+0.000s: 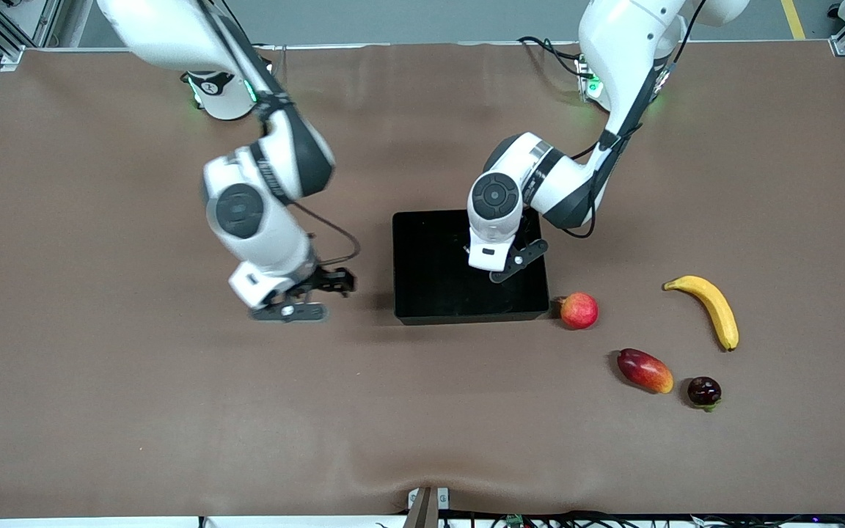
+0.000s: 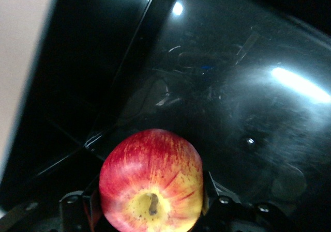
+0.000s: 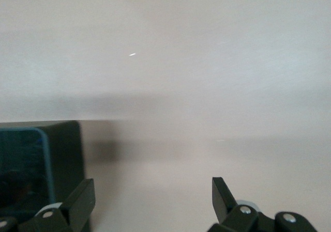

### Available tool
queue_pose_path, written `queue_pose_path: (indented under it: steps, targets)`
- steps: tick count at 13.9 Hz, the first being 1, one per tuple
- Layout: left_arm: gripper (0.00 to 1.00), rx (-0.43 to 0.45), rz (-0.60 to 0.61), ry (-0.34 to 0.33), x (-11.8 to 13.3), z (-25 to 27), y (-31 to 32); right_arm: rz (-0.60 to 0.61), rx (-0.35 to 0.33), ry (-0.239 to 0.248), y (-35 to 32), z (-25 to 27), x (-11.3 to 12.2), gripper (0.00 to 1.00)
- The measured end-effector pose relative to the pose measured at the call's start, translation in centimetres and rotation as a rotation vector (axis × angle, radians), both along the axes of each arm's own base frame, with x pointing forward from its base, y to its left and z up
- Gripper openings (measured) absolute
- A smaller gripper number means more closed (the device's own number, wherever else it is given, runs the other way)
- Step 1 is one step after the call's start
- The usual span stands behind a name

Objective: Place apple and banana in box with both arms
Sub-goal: 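Release the box and withdraw the right gripper while the left gripper holds the apple, then lower the apple into the box and open the left gripper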

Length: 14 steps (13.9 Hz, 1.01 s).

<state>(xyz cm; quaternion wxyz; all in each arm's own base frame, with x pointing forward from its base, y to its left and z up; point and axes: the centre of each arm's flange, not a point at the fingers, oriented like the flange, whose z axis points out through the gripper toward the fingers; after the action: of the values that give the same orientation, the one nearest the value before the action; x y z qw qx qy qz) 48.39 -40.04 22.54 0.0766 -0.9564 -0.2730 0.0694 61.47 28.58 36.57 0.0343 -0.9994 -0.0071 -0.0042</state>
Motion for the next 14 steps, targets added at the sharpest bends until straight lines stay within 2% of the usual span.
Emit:
queue_pose_path:
  steps: [3, 6, 9, 11, 14]
  targets:
    - [0.74, 0.01, 0.006, 0.015, -0.1, -2.2, 0.5, 0.047, -0.003, 0.021, -7.4, 4.2, 1.3, 1.0]
    - [0.74, 0.01, 0.008, 0.016, 0.0, -2.4, 0.6, 0.044, 0.003, 0.024, -14.9, 7.6, 2.0, 1.0]
    - [0.97, 0.0, 0.011, 0.003, 0.5, -1.7, 0.4, 0.002, 0.009, 0.029, -19.4, 10.7, 1.4, 1.0]
    - [1.0, -0.024, 0.017, -0.031, 1.5, 0.7, 0.1, -0.007, 0.013, 0.027, -20.7, 12.9, 0.6, 1.0]
    - [1.0, -0.032, 0.043, -0.061, 3.4, 8.6, 1.0, -0.021, 0.015, 0.032, -22.8, 15.4, -0.6, 1.0]
